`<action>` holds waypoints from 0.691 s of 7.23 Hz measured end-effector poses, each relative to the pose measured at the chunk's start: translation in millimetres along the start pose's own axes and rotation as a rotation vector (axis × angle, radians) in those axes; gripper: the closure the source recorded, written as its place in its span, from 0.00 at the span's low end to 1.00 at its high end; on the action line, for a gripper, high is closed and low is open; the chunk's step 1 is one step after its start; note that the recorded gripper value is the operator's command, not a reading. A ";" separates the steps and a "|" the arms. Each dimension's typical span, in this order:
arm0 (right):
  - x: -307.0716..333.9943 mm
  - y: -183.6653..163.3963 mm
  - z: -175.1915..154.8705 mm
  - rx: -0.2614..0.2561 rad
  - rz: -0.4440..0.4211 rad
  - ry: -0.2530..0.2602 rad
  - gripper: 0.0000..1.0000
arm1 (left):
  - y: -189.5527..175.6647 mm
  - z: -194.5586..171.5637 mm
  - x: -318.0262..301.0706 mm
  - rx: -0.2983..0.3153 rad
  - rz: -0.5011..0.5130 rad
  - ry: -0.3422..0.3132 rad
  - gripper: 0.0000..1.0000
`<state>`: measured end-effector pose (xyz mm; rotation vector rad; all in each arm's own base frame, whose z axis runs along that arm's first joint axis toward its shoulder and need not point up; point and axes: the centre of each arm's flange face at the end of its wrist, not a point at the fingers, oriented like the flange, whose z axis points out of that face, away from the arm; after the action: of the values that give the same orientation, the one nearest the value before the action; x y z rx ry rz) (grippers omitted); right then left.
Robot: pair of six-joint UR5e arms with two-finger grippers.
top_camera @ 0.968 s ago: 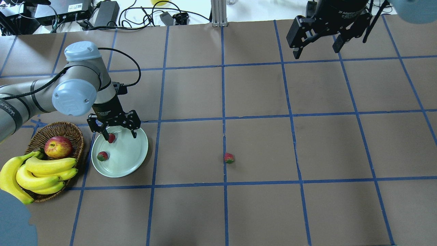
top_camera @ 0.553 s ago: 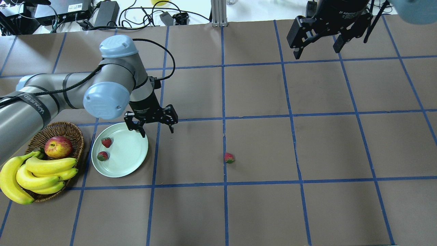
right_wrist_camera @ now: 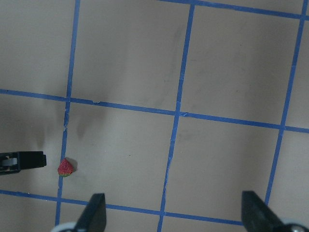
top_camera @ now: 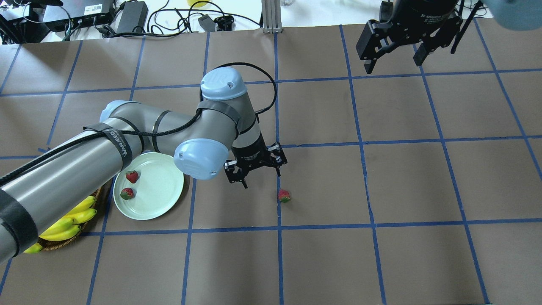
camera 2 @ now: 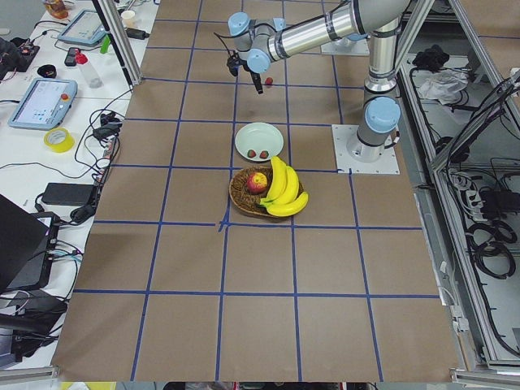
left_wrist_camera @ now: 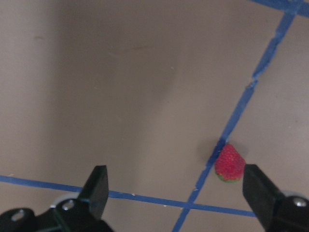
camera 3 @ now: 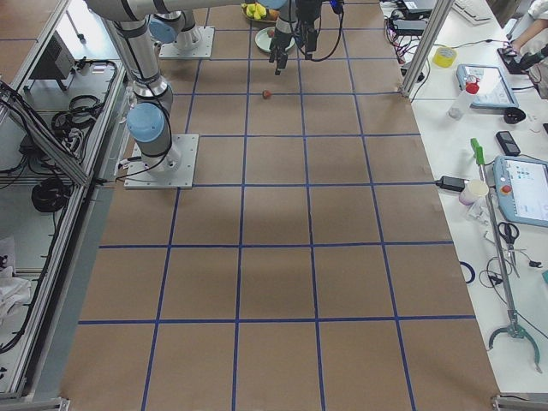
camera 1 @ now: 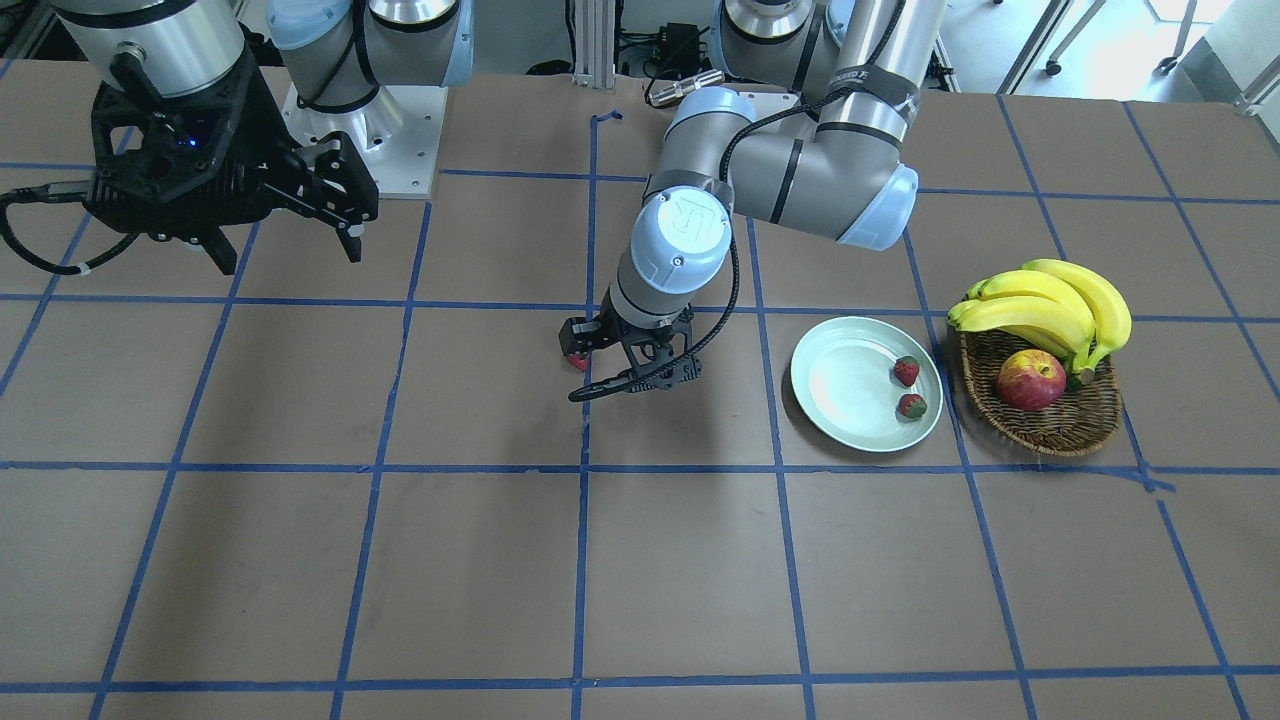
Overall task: Collect all strawberries into plate
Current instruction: 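Move the left gripper to the last strawberry and close on it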
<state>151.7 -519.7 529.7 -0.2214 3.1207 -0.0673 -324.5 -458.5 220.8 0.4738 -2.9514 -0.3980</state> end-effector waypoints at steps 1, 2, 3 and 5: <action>-0.1 0.0 0.1 0.000 0.000 0.000 0.00 | 3.1 16.3 8.6 -0.006 -0.023 0.026 0.06; -0.1 0.0 0.1 0.001 0.000 0.000 0.00 | 5.0 33.2 15.7 -0.018 -0.041 0.043 0.07; 0.0 -0.1 0.1 0.001 0.001 -0.001 0.00 | 7.6 46.8 20.6 -0.031 -0.045 0.043 0.15; 0.3 1.1 -1.6 0.003 0.000 -0.001 0.00 | 9.7 63.6 23.7 -0.050 -0.046 0.029 0.75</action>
<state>151.2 -518.6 531.3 -0.2217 3.1191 -0.0724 -360.1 -442.2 164.6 0.5378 -2.8995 -0.4647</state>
